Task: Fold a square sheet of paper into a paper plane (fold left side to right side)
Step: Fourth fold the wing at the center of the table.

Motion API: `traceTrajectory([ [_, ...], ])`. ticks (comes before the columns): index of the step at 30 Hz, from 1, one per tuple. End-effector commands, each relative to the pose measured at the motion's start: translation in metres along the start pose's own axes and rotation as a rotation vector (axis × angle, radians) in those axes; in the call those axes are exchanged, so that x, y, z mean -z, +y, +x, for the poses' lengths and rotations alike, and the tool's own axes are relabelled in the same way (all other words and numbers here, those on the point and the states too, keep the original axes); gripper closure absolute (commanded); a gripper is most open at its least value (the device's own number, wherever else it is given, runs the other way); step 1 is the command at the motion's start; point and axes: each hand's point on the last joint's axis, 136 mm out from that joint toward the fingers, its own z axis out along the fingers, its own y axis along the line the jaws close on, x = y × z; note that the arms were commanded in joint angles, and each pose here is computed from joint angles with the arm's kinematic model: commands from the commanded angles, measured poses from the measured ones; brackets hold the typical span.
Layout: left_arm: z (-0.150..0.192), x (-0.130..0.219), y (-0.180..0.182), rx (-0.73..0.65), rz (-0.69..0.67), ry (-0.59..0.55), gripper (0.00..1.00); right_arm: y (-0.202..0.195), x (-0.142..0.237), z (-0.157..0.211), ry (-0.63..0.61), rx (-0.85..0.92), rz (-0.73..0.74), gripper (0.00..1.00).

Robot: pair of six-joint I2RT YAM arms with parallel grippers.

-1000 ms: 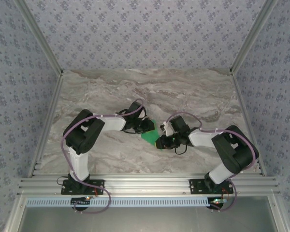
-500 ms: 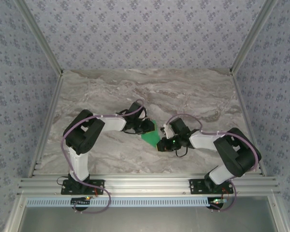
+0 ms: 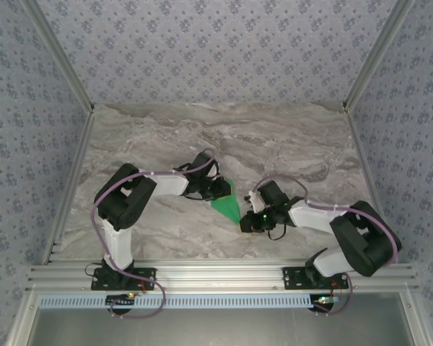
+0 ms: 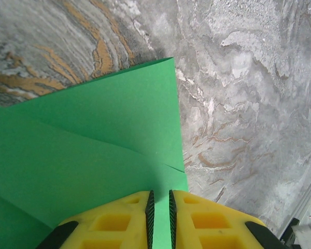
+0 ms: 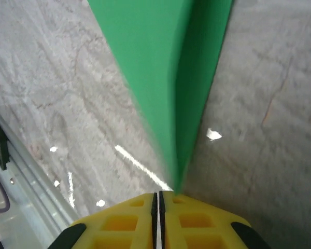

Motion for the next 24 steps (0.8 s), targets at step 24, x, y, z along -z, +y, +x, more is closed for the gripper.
traceTrajectory([
  [24,0.014,0.004,0.022,0.003,-0.092,0.032,0.79,-0.039,-0.013,-0.023,-0.003,-0.196,0.166,0.98],
])
